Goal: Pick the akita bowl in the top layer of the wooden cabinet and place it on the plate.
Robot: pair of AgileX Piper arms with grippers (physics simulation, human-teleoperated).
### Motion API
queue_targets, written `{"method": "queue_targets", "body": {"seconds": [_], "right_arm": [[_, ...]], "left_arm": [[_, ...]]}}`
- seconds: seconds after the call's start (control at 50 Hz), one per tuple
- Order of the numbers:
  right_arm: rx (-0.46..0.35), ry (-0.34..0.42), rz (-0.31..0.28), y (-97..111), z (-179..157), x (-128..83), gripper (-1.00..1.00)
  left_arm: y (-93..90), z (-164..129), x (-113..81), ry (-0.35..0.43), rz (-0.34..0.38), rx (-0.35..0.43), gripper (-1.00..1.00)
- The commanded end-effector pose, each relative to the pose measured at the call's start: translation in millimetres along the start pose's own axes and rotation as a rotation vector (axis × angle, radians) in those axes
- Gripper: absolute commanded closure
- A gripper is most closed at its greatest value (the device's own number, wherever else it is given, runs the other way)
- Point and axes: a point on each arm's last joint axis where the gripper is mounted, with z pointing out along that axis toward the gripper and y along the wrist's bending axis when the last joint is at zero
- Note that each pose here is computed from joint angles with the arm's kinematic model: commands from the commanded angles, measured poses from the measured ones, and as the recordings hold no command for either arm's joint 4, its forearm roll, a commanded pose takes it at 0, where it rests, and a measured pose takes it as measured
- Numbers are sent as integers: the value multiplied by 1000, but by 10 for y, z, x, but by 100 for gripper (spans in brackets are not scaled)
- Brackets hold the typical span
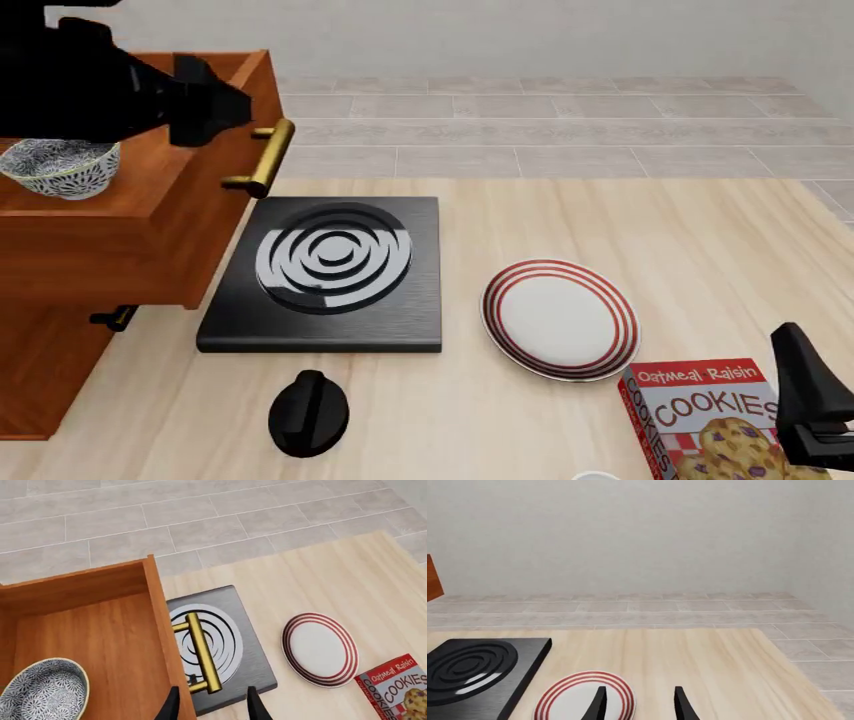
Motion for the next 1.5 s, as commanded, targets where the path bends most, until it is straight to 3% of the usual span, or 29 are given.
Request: {"method": "queue_targets", "body": {"seconds": [0.02, 0.54, 0.98, 1.02, 1.28, 1.36, 1.5], "right_arm": [[0, -2, -1, 0, 0, -4, -100], [0, -4, -1, 0, -1, -9, -100], [-5, -8, -8, 3, -1, -13, -100], [-5, -8, -8, 3, -1, -14, -100], [-3, -10, -6, 2, -2, -20, -100], [1, -10, -7, -1, -1, -16, -100], [-3, -8, -8, 1, -1, -9, -100]], "left_arm": [[-18, -167, -238, -78, 50, 10, -100], [176, -361, -355, -94, 74, -78, -100], [406, -441, -311, -24, 129, -179, -100], [410, -444, -313, -18, 156, -181, -100], [407, -373, -355, 3, 147, -173, -100], [428, -354, -292, 38, 196, -177, -100], [498, -385, -328, 52, 174, -205, -100]]}}
